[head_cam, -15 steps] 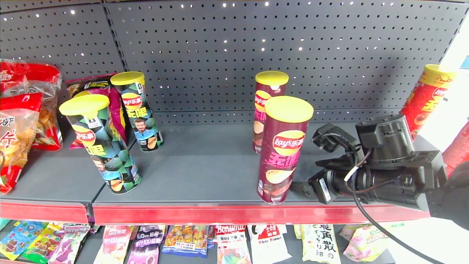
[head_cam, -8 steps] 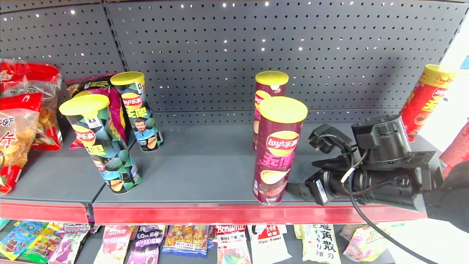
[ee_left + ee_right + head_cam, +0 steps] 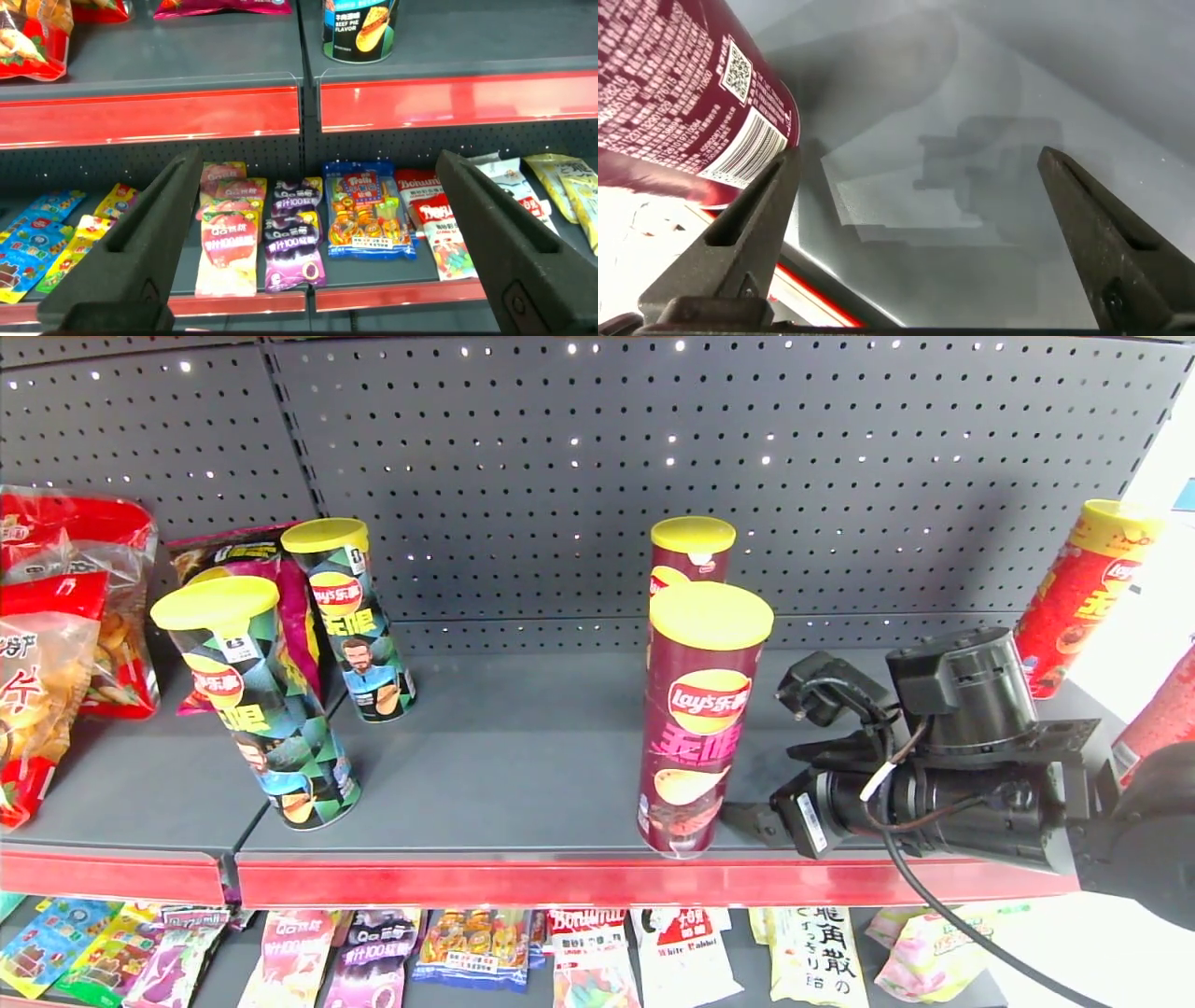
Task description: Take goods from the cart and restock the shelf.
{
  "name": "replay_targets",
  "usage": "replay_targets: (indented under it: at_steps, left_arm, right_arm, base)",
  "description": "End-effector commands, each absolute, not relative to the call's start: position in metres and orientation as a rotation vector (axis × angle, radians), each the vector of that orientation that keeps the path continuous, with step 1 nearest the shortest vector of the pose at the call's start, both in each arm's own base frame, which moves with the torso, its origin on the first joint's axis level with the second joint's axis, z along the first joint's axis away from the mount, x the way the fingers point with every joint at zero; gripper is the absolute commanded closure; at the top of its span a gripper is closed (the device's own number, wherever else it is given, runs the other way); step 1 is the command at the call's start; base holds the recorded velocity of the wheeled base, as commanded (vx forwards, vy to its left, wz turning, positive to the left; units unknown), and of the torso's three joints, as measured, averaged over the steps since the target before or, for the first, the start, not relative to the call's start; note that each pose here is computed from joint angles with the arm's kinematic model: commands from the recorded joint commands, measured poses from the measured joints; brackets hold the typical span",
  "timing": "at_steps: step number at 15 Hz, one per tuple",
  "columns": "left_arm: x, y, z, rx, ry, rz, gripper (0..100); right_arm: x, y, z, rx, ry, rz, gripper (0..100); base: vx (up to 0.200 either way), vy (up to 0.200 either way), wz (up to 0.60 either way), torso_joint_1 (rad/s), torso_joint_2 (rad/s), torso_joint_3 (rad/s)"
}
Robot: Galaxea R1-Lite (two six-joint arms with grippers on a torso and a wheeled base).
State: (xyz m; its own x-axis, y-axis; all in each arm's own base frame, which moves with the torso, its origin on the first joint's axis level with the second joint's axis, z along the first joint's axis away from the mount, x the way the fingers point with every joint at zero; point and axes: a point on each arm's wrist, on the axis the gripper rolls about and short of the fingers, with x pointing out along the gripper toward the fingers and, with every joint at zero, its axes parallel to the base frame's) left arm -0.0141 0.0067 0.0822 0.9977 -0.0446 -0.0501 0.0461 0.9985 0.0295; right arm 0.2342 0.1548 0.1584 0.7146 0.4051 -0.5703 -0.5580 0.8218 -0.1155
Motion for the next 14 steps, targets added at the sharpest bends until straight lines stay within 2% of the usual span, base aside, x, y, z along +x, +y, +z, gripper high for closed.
replay_targets:
  at_steps: [1, 14]
  left_arm:
    - [-0.014, 0.0067, 0.0823, 0.031, 0.051, -0.043, 0]
    - [-0.014, 0.0067, 0.0823, 0.031, 0.051, -0.045, 0]
  right_arm:
    - [0.2344, 0.155, 0.1581, -0.291, 0.559, 0.542, 0]
    - [0.231, 0.1532, 0.1609, -0.285, 0.551, 0.541, 0]
  base:
    - [0.0, 0.0, 0.0, 0.0, 0.0, 0.0]
    - [0.0, 0.0, 0.0, 0.0, 0.0, 0.0]
